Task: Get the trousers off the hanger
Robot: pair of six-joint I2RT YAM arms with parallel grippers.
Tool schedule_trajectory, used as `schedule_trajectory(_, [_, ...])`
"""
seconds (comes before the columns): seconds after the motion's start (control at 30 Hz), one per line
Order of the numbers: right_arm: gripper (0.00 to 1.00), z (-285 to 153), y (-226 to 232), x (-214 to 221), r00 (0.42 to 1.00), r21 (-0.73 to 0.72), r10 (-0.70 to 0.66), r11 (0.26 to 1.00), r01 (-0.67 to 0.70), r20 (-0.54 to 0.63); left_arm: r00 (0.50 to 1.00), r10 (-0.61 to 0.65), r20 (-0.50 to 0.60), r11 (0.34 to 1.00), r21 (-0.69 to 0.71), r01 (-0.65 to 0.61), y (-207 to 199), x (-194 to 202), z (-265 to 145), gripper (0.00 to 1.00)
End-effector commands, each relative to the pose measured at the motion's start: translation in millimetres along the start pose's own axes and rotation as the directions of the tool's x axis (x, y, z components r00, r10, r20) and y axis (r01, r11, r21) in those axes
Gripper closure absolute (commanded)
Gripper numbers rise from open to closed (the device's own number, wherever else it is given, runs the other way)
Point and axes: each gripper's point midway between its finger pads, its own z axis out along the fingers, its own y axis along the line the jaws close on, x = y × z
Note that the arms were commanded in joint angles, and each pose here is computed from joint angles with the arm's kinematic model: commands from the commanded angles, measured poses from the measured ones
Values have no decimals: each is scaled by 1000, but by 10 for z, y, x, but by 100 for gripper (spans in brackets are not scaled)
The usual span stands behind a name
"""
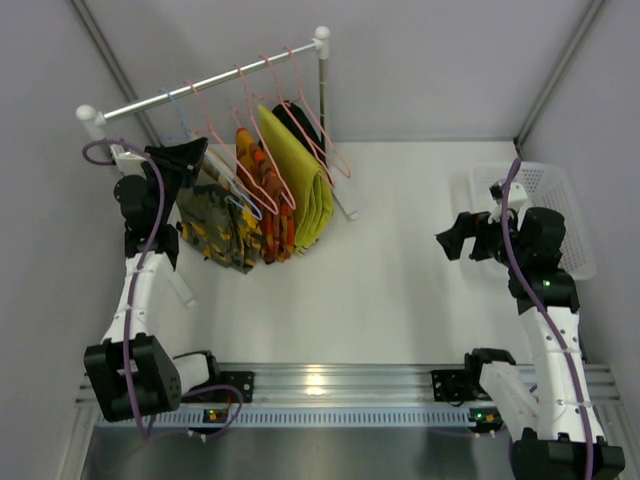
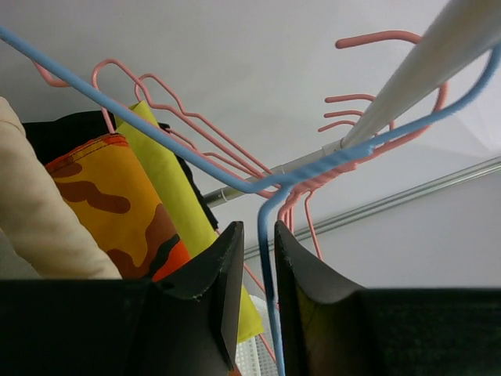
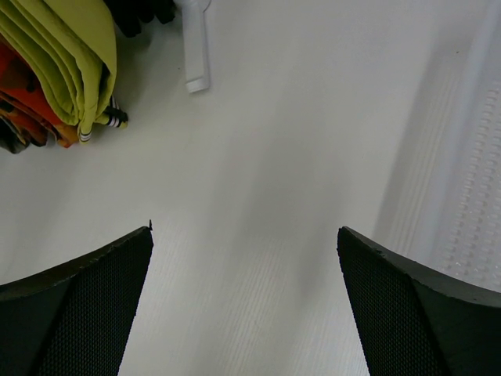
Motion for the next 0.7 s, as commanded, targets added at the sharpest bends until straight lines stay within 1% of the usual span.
schedule_trajectory(0.0, [1,-26,12,-290,996,-6,-31,999,32,84,1000,13,-7,993,116,-13,-232,-41,43,73])
schedule_trajectory(0.23, [0,-6,-8,-276,997,-1,-30,1000,30,77,999,16,-34,994,110,-12,-142,-7,133,74])
schedule_trajectory(0.37, [1,1,-8,-275,997,-2,-28,1000,28,75,999,-3,-53,993,118,9,-136,13,169,71])
schedule_trajectory(0.43, [1,-1,-4,-284,997,-4,-29,1000,30,78,998,-14,-53,993,116,20,-120,16,172,71])
schedule_trajectory(0.57, [1,-12,5,-308,996,-5,-31,999,32,82,999,-20,-48,990,138,27,-185,12,131,80])
schedule_trajectory(0.6, [1,-18,11,-316,996,-7,-33,999,34,84,999,-20,-47,990,142,26,-200,6,124,87])
schedule_trajectory(0.67, [1,-25,25,-327,996,-13,-34,999,35,86,999,-18,-50,987,159,26,-300,5,82,98])
